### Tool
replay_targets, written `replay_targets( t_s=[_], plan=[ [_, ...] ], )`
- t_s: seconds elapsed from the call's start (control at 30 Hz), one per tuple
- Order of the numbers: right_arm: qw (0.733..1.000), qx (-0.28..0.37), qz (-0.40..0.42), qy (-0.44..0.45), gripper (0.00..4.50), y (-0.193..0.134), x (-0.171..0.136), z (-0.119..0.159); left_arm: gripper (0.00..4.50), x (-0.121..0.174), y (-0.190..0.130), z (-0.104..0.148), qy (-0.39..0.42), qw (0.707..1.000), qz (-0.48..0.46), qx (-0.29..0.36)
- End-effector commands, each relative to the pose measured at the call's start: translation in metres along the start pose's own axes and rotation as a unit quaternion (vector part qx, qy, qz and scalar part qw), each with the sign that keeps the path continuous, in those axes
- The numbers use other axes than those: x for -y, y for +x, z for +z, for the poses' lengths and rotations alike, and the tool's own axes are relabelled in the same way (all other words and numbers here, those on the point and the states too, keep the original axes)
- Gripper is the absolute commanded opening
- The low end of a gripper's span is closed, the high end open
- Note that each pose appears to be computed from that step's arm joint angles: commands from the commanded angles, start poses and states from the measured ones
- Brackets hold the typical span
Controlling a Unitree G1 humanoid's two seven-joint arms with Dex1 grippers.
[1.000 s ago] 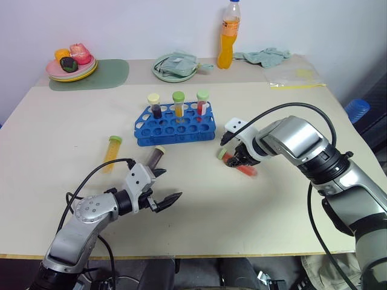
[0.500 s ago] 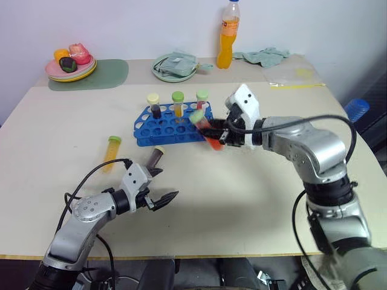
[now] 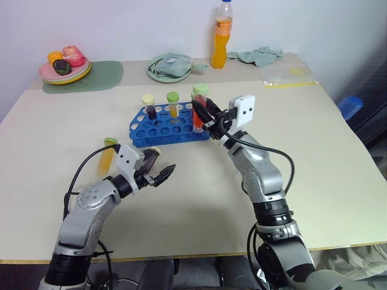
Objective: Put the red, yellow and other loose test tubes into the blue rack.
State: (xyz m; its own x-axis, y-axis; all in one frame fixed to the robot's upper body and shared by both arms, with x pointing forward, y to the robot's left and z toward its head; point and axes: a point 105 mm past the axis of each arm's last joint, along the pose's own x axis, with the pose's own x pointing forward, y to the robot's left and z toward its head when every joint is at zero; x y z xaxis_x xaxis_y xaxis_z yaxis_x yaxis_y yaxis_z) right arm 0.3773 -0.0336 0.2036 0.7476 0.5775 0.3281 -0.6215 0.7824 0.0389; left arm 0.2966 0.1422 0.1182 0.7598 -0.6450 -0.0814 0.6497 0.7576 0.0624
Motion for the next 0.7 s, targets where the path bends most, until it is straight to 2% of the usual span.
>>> replay_targets(
  t_s=[0.03, 0.43, 0.7],
  plan=[
    [0.999, 0.036, -0.007, -0.029, 0.83, 0.012, 0.003, 0.011, 4.50, 0.002, -0.004, 0.014, 0.019, 1.000, -0.002, 0.011],
    [0.998, 0.004, -0.028, -0.049, 0.83, 0.018, 0.017, -0.018, 4.50, 0.004, -0.008, 0.021, 0.026, 1.000, 0.008, 0.008],
    [0.998, 0.003, -0.047, -0.050, 0.83, 0.023, 0.022, -0.021, 4.50, 0.007, -0.004, 0.024, 0.024, 1.000, 0.004, 0.011]
  ],
)
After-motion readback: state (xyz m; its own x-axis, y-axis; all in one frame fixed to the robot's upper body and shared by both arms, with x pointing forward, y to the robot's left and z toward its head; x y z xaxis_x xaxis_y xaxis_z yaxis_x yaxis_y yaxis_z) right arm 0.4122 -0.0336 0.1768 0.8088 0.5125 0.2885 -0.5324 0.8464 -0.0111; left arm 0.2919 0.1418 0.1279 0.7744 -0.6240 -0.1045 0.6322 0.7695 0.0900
